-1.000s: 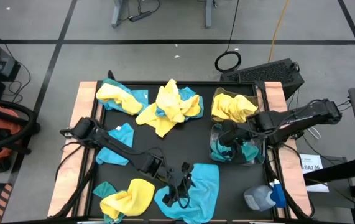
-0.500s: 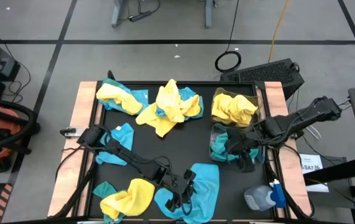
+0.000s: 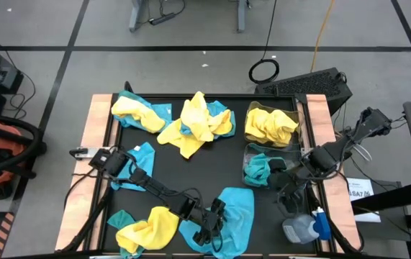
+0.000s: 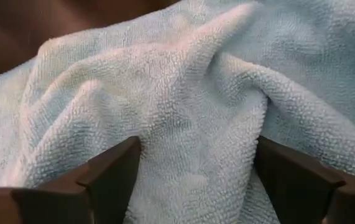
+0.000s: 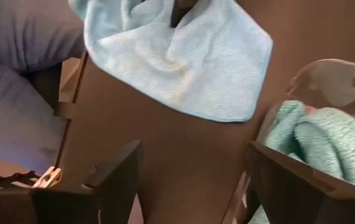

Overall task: Sort microfiber towel by color & place in baskets
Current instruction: Put the blue microfiber cloth into the bottom transparent bin

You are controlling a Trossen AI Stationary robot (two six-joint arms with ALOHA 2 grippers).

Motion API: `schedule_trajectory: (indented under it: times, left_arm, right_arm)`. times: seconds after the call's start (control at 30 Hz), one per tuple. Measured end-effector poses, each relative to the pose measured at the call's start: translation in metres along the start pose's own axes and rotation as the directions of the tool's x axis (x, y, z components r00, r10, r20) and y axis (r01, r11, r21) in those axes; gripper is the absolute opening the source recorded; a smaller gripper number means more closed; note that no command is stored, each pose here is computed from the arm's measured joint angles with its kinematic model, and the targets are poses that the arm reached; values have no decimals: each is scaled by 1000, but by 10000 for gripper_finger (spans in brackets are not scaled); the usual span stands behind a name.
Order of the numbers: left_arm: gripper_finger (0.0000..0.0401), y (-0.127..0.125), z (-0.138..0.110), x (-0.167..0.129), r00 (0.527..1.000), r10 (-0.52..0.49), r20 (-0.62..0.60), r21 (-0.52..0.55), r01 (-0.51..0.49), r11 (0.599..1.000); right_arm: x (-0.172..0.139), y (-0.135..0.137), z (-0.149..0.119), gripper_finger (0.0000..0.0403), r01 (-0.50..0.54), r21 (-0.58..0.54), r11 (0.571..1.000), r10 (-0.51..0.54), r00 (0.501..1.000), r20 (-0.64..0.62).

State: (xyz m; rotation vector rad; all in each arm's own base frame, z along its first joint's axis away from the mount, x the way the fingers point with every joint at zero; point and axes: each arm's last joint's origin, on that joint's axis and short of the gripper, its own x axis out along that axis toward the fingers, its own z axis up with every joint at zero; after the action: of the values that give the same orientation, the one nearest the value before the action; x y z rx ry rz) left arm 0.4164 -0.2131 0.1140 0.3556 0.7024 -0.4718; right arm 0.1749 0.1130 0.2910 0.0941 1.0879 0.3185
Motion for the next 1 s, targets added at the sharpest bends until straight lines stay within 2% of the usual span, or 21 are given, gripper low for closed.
schedule_trajectory:
  times: [0.07,0.13,0.2,0.33,0.37,0.53,0.7,0.83,1.0]
  left_arm:
    - [284,1,-1,0,1000,8,-18,0,-8,1000]
    - [243,4,-3,0,999,10,-34,-3,-10,1000]
    - [185,6,-5,0,999,11,-50,-6,-11,1000]
    - [42,11,-9,-1,996,12,-84,6,-12,1000]
    - [23,12,-9,-1,996,13,-87,13,-12,1000]
    - [15,21,-7,-11,992,51,-115,67,-44,997]
    - [8,38,8,-46,976,159,-149,130,-140,982]
    - [8,51,32,-82,959,270,-86,177,-252,951]
    - [8,60,59,-125,919,392,39,241,-389,889]
  right_arm:
    - [0,2,-1,277,-2,-5,1000,2,1000,2]
    - [0,4,-1,277,11,-14,1000,-11,1000,13]
    - [0,5,-1,277,26,-19,999,-25,999,19]
    - [0,5,-2,276,30,-22,999,-29,999,21]
    - [0,5,-2,277,32,-22,999,-32,999,23]
    - [0,4,-1,276,76,-21,997,-75,996,47]
    - [0,6,6,276,72,-46,996,-66,991,119]
    - [-1,10,15,276,59,-111,992,-33,975,219]
    - [-4,12,25,276,148,-171,974,-81,933,350]
